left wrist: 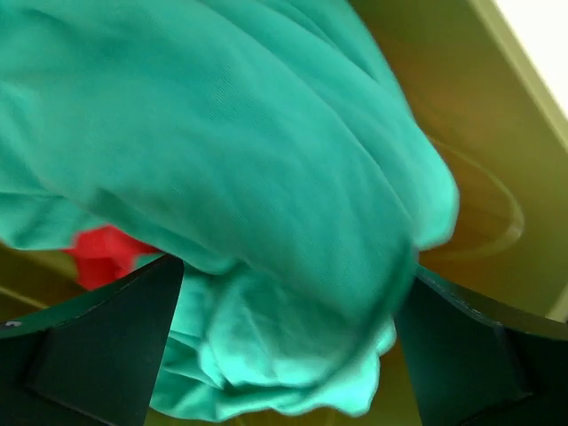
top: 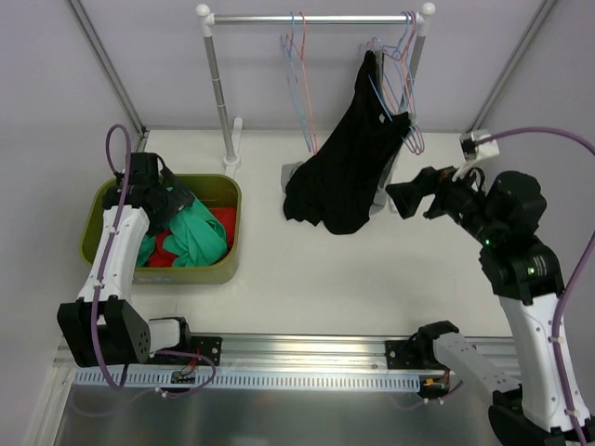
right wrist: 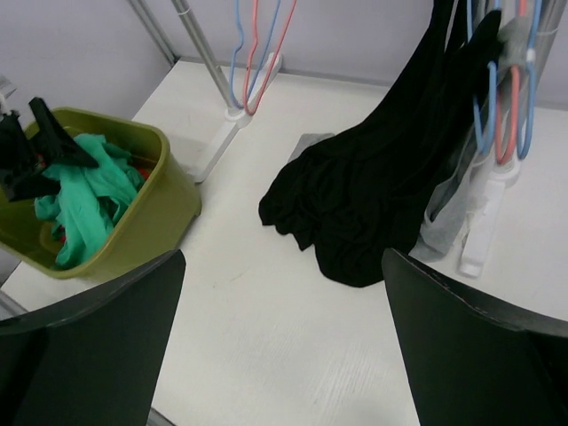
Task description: Remove the tank top from the hanger
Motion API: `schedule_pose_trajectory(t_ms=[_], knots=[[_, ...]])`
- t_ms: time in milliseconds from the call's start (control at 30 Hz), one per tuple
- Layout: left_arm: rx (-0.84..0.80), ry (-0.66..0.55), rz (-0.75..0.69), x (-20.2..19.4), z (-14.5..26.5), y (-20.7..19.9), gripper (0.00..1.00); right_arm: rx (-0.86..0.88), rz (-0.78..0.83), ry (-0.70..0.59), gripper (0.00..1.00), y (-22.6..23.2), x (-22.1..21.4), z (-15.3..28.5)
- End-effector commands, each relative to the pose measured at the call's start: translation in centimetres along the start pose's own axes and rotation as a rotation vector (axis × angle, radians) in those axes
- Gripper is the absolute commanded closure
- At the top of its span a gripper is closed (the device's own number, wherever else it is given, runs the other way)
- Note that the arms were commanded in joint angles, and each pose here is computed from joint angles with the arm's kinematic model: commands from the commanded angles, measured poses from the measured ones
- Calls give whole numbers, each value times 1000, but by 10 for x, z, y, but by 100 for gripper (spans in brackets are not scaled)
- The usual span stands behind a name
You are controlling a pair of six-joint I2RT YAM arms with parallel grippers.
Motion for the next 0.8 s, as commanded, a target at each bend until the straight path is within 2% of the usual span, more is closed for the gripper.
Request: schedule_pose_trajectory(t_ms=[0,67,100,167,233,267,333,367,433,467,500,567,767], knots=[[-223,34,-30,2,39,-15,1,-85,41,-47,0,-16,32,-21],[-368,13,-134,8,70,-22,1,-112,65,-61,0,-22,50,-29],[-489,-33,-181,15,104,-30,1,-112,86,-20,1,-29,50,-49],[-672,-10,-318,10,137,-36,1,-123,127,-34,0,-35,72,-57],[-843,-7,-392,0,176,-31,1,-144,171,27,2,-49,74,-89],[-901,-37,-424,-6,193,-20,1,-165,199,3,4,-54,88,-93],[-954,-62,-447,-13,205,-10,1,-191,230,63,8,-70,83,-128],[-966,-95,-439,-20,211,2,1,-189,254,36,14,-73,94,-132],[-972,-130,-426,-25,212,12,1,-206,279,80,21,-86,88,-159],[-974,-135,-427,-31,210,20,1,-203,292,80,27,-89,91,-164],[-974,-134,-429,-33,208,23,1,-210,305,48,30,-90,102,-164],[-980,-101,-430,-42,202,29,1,-212,322,69,36,-96,99,-181],[-960,-24,-427,-58,178,41,1,-241,328,86,39,-114,97,-202]])
Point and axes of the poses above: each gripper's point midway between its finger pads, its own z axis back along the fingers, its own y axis along the line the jaws close on, x = y × z, the point moved 9 cm from there along z, back along the fingers, and after that the axes turned 14 degrees about z, right-handed, at the moved point
